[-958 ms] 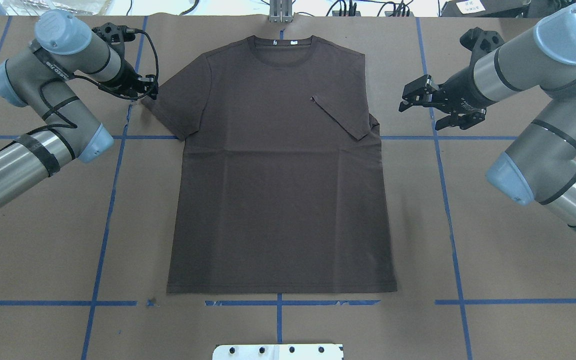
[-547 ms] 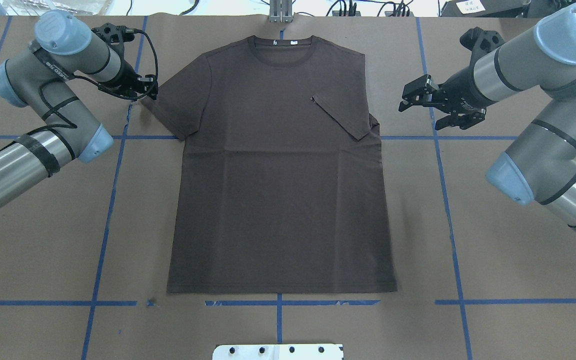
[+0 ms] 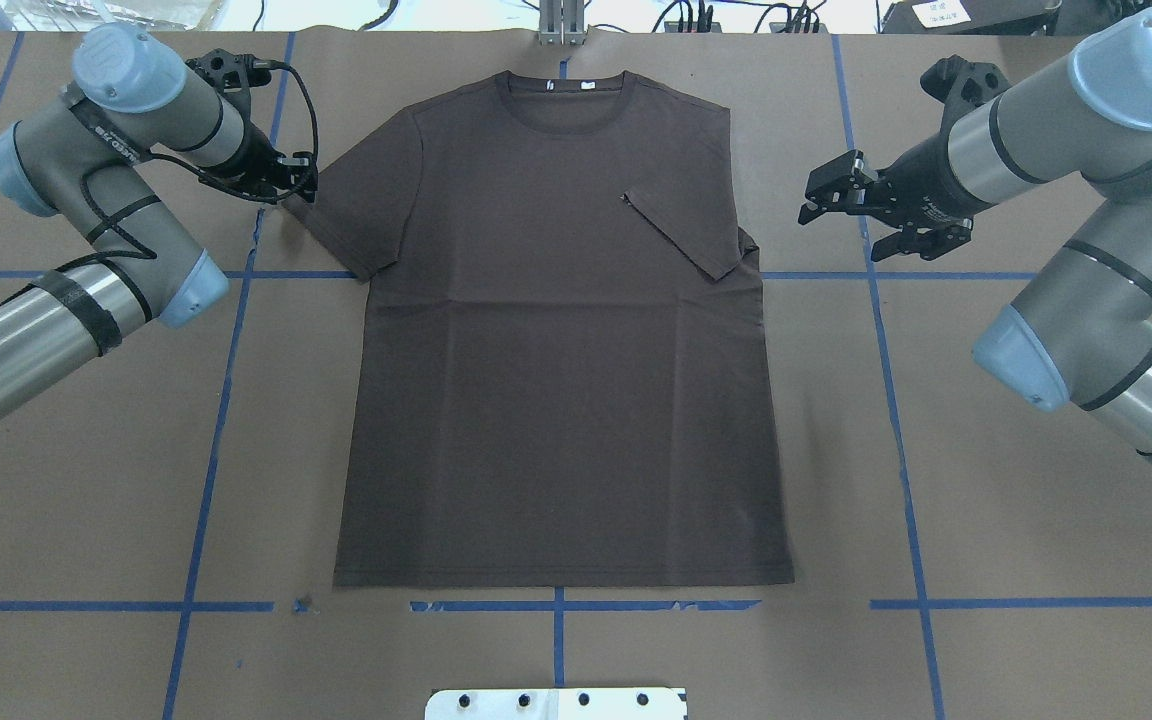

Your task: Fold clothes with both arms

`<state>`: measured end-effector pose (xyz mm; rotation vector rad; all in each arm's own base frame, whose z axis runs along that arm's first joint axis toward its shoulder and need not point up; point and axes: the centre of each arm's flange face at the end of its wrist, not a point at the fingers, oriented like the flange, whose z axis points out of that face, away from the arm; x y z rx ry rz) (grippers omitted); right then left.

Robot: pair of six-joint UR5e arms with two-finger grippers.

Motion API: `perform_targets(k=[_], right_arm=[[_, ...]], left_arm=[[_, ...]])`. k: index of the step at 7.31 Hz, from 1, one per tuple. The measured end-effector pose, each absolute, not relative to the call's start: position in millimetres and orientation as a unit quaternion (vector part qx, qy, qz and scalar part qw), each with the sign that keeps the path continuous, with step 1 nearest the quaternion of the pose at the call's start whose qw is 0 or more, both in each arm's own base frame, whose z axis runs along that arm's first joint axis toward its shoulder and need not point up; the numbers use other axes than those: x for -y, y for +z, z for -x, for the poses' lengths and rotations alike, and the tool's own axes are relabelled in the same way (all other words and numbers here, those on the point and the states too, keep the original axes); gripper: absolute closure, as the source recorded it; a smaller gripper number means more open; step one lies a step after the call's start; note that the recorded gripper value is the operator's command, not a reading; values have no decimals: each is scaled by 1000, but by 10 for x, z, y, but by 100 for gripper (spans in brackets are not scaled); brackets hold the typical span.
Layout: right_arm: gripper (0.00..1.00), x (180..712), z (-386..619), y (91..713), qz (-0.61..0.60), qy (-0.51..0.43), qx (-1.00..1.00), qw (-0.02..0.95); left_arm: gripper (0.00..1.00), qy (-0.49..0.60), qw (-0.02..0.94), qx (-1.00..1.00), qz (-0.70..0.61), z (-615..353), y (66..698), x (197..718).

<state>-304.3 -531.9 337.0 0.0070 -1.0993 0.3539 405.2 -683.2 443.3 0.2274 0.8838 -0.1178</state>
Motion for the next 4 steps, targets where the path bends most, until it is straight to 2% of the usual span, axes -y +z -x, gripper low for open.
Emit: perform_targets(k=[4], right_arm=[[0, 5317, 3044, 3385, -2, 167, 519, 838]], left_arm=[[52, -56, 897, -426, -108, -4073, 4446, 6822]])
